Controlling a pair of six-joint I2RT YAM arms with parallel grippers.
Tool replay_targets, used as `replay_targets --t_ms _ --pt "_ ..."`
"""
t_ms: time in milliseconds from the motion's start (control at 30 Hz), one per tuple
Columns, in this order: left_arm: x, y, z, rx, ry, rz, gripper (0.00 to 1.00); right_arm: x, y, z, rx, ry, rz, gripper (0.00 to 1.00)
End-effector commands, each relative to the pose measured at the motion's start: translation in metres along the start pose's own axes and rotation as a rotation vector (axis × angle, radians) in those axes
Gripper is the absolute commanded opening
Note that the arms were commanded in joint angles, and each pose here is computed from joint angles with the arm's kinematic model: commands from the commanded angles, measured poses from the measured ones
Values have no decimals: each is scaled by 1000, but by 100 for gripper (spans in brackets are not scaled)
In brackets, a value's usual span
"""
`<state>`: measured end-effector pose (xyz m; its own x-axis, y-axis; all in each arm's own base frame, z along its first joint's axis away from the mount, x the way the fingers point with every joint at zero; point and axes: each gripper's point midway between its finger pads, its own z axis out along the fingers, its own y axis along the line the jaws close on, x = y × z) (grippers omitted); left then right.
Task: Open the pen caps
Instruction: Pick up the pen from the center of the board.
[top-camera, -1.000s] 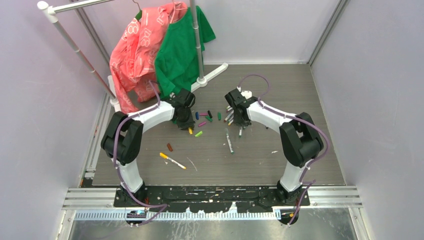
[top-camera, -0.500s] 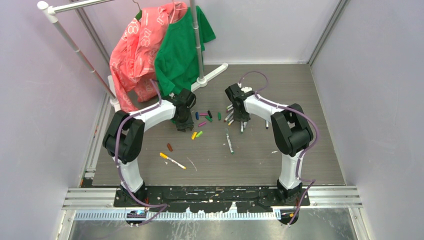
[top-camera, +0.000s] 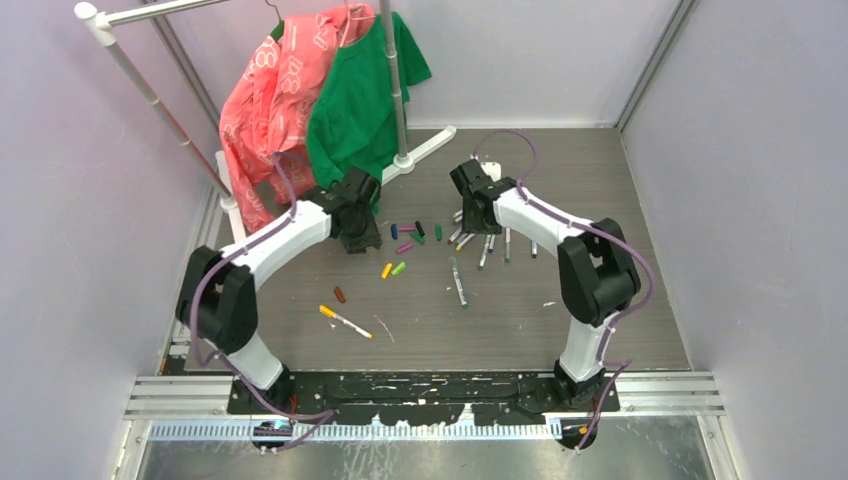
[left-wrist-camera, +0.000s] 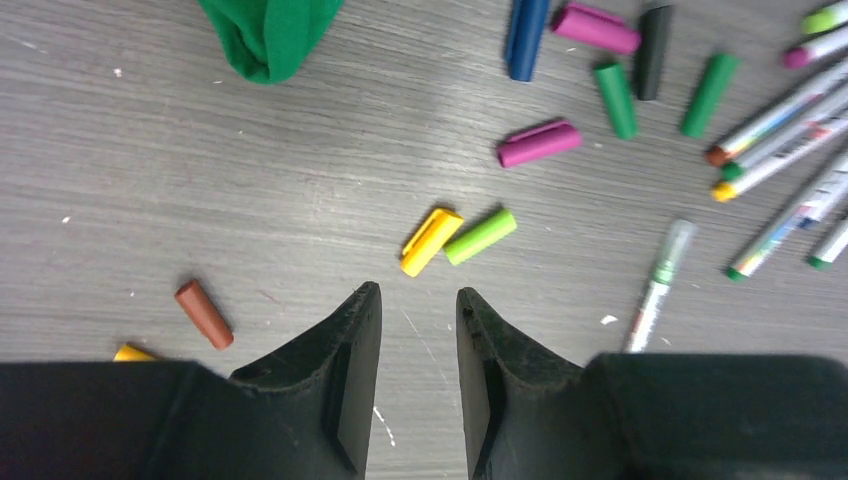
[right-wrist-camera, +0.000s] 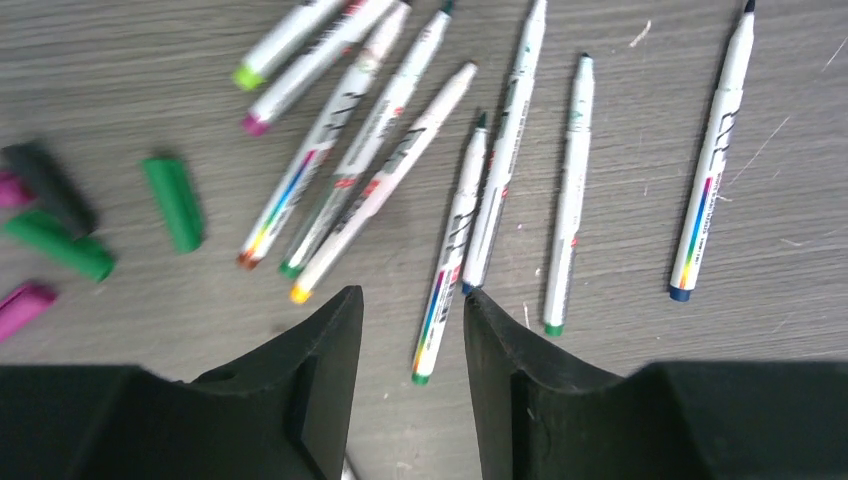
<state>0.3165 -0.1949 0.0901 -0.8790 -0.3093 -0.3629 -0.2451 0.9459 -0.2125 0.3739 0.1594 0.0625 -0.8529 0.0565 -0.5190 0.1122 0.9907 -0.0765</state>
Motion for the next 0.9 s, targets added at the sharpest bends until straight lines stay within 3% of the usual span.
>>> replay_targets --t_ms 0,267,467,867 --pt "-15 1 -53 47 -104 -84 34 -28 26 -67 -135 -138 -74 48" --pt "-2 68 -116 16 -305 -305 34 47 127 -122 -473 -53 -409 48" --pt "27 122 -140 -45 -360 -461 33 111 193 -139 -591 9 -654 48" --pt "55 179 -166 -109 -434 -587 32 177 265 -155 -686 60 -829 48"
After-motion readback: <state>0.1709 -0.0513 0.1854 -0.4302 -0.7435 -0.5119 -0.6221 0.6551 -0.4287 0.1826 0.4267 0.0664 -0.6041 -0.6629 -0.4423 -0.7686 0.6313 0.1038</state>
